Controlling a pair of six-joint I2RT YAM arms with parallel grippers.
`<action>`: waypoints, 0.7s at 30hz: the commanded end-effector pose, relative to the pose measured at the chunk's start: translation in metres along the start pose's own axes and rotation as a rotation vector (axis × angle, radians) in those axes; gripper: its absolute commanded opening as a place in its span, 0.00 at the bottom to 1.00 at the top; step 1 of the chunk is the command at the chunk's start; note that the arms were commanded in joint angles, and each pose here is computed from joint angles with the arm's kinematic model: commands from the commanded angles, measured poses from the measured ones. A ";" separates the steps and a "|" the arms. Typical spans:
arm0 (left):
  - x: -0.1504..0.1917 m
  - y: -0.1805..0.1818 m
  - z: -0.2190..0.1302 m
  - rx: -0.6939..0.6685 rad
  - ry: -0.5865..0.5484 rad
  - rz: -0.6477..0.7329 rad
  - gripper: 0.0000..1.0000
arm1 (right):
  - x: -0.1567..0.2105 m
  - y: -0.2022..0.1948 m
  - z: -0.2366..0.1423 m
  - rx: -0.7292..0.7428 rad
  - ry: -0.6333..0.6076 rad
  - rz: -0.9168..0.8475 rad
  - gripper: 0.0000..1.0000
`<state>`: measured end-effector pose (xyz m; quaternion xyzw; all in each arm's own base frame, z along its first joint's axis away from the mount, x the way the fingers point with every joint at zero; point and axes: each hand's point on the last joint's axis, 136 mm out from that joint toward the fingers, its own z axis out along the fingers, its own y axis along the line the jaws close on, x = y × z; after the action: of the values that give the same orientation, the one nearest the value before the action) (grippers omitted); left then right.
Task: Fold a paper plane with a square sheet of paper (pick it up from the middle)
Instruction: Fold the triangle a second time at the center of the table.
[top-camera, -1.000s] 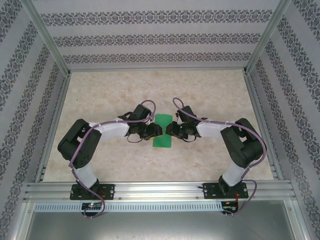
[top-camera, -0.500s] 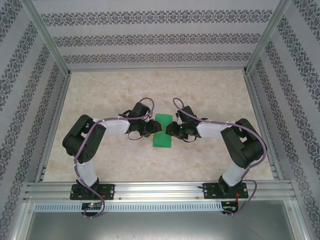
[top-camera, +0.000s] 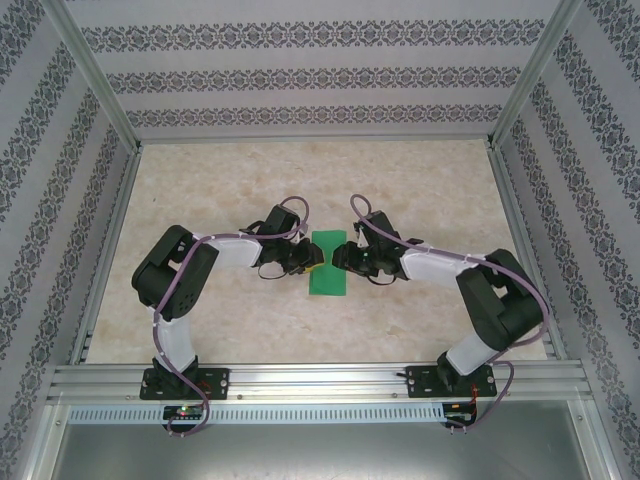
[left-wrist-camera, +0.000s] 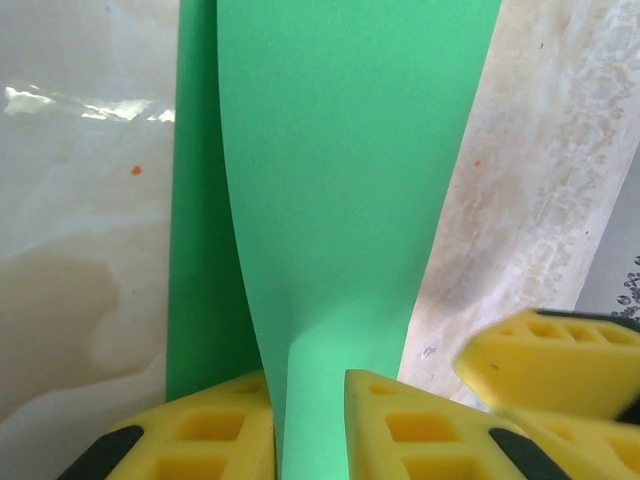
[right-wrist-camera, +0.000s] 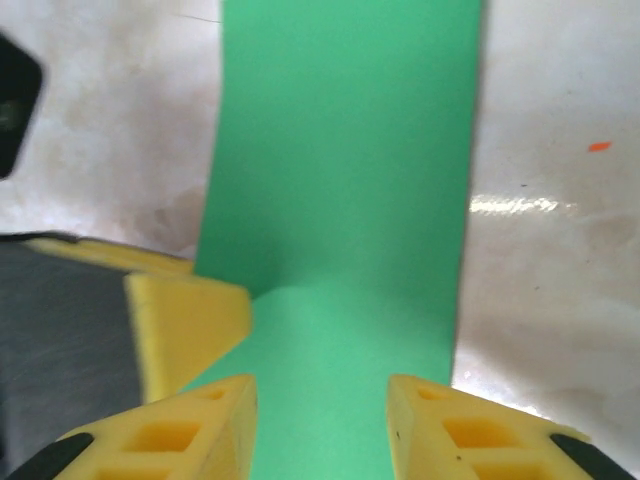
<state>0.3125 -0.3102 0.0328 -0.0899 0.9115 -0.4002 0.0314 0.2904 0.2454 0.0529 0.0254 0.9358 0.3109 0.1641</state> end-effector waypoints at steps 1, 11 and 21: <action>-0.013 -0.018 -0.007 0.062 -0.033 0.010 0.20 | 0.001 0.008 -0.015 0.015 -0.066 -0.094 0.40; -0.012 -0.022 -0.010 0.059 -0.024 0.004 0.15 | 0.032 0.039 -0.028 0.076 -0.183 -0.467 0.53; -0.011 -0.026 -0.014 0.058 -0.019 0.004 0.14 | 0.044 0.062 -0.012 0.163 -0.226 -0.701 0.57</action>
<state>0.3177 -0.3146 0.0409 -0.0926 0.9069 -0.4096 0.0333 0.2265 0.2935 0.0773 -0.2361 0.8964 0.1924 0.3220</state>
